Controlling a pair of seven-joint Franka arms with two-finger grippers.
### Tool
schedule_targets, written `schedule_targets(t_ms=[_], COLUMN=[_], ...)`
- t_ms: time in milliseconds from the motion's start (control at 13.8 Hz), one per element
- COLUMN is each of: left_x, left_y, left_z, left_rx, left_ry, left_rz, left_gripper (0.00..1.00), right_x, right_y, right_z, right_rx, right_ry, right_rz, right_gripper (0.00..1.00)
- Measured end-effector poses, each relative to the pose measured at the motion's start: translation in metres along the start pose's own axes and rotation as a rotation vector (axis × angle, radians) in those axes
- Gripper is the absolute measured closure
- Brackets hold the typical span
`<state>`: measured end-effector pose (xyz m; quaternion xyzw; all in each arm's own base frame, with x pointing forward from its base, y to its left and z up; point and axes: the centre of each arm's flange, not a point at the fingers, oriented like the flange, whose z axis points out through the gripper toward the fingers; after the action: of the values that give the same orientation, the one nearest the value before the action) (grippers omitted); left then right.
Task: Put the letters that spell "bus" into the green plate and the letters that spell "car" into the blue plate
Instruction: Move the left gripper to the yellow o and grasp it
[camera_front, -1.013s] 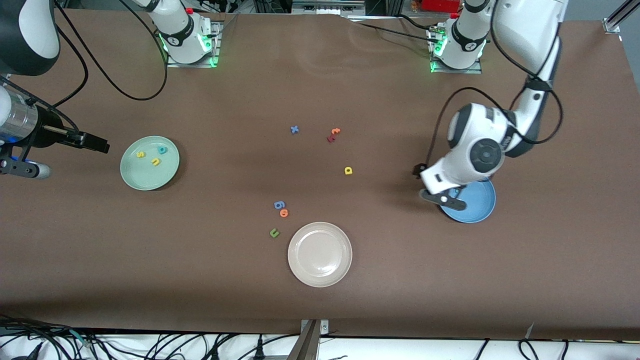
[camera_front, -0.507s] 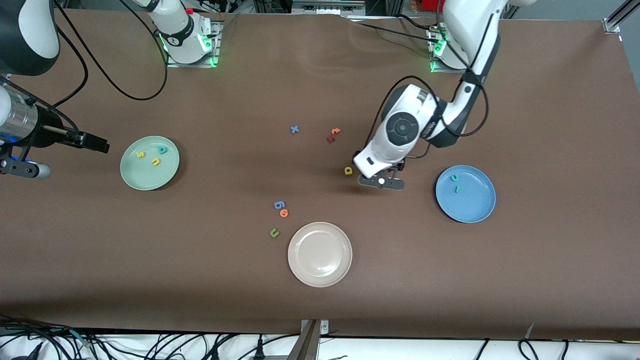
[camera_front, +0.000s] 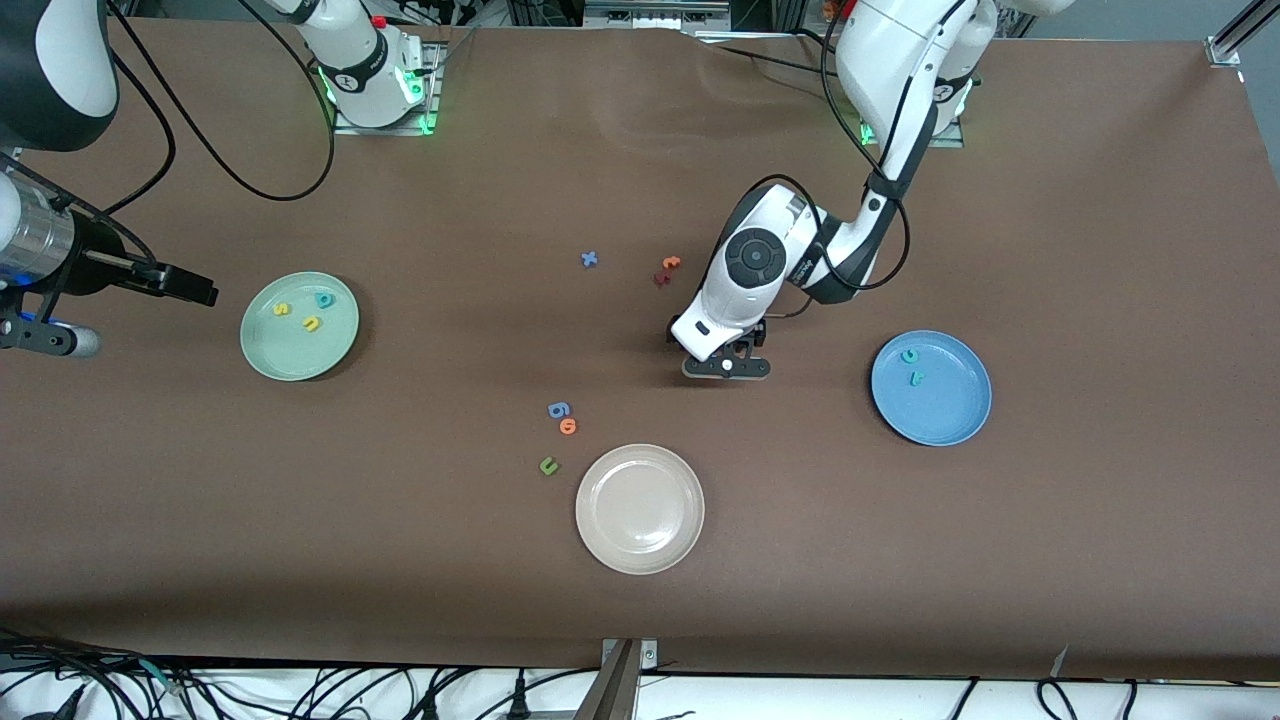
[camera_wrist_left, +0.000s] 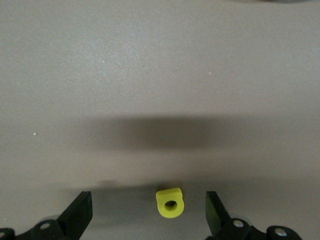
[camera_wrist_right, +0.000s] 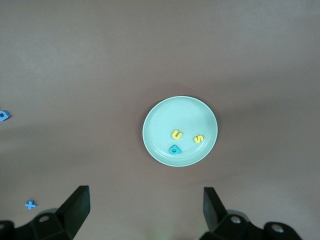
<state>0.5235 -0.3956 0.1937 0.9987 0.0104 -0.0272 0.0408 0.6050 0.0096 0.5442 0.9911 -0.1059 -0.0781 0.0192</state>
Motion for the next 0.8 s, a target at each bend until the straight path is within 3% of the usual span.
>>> schedule_targets(t_ms=[507, 651, 724, 796], left_x=[-0.018, -0.019, -0.02, -0.02], left_y=[0.018, 0.019, 0.02, 0.02], left_z=[0.022, 0.024, 0.024, 0.024], left_rx=[0.01, 0.012, 0.012, 0.012], left_ry=[-0.011, -0.014, -0.014, -0.014], left_rz=[-0.029, -0.032, -0.033, -0.034], left_gripper=[0.06, 0.22, 0.22, 0.3], right_x=[0.0, 0.0, 0.0, 0.0], right_y=[0.0, 0.0, 0.0, 0.0], right_z=[0.0, 0.0, 0.0, 0.0], right_rx=[0.0, 0.0, 0.0, 0.0], right_ry=[-0.001, -0.002, -0.002, -0.002], right_rz=[0.0, 0.0, 0.001, 0.001], right_gripper=[0.0, 0.0, 0.0, 0.0])
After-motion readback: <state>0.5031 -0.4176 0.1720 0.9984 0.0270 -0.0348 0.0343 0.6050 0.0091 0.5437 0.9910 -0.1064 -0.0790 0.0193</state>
